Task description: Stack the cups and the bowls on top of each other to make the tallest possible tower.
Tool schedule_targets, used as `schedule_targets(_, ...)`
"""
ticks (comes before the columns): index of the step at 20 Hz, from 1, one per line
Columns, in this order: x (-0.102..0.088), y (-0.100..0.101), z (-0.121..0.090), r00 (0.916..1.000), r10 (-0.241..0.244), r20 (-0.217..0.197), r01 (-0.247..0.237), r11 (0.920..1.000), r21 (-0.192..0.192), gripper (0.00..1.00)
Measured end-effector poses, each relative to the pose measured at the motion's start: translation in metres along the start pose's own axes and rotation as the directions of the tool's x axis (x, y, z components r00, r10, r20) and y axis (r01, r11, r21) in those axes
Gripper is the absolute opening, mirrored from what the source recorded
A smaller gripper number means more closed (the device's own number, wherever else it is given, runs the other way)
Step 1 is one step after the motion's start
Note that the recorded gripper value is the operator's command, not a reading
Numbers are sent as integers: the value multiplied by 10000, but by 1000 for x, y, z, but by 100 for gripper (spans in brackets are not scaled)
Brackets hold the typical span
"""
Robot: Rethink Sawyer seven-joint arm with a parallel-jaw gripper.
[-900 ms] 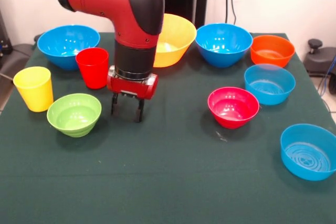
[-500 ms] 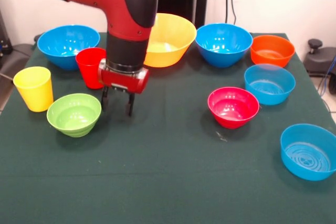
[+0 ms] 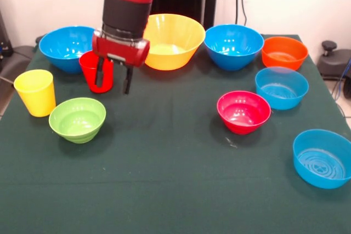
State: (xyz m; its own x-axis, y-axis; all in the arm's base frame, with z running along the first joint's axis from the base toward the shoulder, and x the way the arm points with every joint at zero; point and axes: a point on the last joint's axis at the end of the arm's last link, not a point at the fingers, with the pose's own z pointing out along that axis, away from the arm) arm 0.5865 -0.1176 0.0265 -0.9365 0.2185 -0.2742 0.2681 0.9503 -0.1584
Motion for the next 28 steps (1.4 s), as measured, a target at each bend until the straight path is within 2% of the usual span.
schedule_targets(7,-6,-7,-14,9998,-40,207,35,9997,237,100)
schedule_targets(22,14,-7,0,9996,-203,-210,211,9989,407,100)
schedule_targets(28,15,-7,0,9995,-211,-234,221,9989,425,100)
